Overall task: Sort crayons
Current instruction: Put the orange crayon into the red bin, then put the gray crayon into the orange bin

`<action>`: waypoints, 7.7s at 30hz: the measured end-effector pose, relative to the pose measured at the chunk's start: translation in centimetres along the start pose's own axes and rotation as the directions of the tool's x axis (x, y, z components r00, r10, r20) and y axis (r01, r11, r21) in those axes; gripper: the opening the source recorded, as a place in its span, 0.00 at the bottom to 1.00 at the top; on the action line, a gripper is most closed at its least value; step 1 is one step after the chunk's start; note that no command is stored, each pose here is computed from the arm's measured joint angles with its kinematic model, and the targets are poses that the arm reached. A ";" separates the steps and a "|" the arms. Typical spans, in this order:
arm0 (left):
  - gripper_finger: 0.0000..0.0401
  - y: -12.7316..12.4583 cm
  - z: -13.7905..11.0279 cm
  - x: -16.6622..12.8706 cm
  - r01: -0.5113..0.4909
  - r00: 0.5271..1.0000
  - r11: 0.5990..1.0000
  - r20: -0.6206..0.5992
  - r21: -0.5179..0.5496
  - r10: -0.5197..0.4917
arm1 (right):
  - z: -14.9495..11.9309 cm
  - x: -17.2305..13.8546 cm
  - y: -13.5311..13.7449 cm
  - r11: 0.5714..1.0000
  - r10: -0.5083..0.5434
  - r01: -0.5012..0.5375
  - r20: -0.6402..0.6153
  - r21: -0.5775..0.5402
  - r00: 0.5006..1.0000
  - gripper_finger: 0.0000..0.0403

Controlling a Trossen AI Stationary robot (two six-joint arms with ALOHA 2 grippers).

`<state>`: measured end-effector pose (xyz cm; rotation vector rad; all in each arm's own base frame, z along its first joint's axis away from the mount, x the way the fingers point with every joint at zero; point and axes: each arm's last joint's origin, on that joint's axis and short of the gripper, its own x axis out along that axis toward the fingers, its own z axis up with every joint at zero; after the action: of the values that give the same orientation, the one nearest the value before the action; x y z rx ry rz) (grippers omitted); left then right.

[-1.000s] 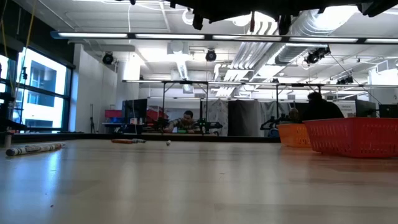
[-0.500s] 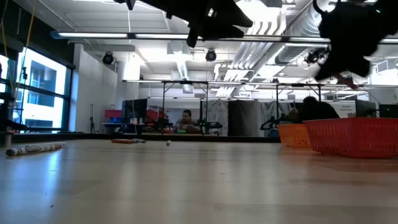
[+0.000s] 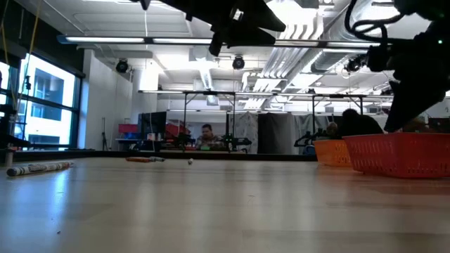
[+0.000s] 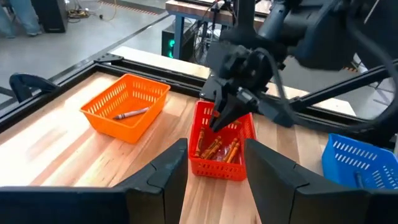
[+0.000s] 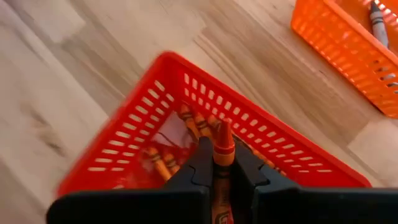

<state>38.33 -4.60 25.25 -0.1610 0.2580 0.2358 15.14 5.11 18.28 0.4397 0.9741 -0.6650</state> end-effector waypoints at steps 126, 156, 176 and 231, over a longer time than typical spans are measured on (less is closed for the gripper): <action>0.29 -0.8 -15.0 -11.7 -0.777 0.251 0.629 -0.912 0.009 0.323 | 5.9 -8.7 3.2 0.938 0.286 -0.225 0.226 -0.264 0.931 0.36; 0.18 -0.3 -16.9 -12.2 -0.770 0.245 0.637 -0.933 -0.023 0.263 | 5.9 -8.7 3.3 0.933 0.301 -0.242 0.206 -0.268 0.931 0.36; 0.00 -1.6 -13.0 -11.6 -0.724 0.407 0.683 -0.858 -0.093 0.314 | 5.9 -9.4 3.0 0.917 0.342 -0.299 0.133 -0.263 0.930 0.36; 0.00 -9.2 0.8 -5.3 -0.128 0.974 0.991 0.192 0.028 0.120 | 8.1 -10.9 10.4 0.745 0.604 -0.206 0.512 -0.634 0.610 0.36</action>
<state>35.90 -14.38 28.63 -0.0813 0.0830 0.3677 22.96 11.08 32.30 -0.0968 0.2472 -0.0604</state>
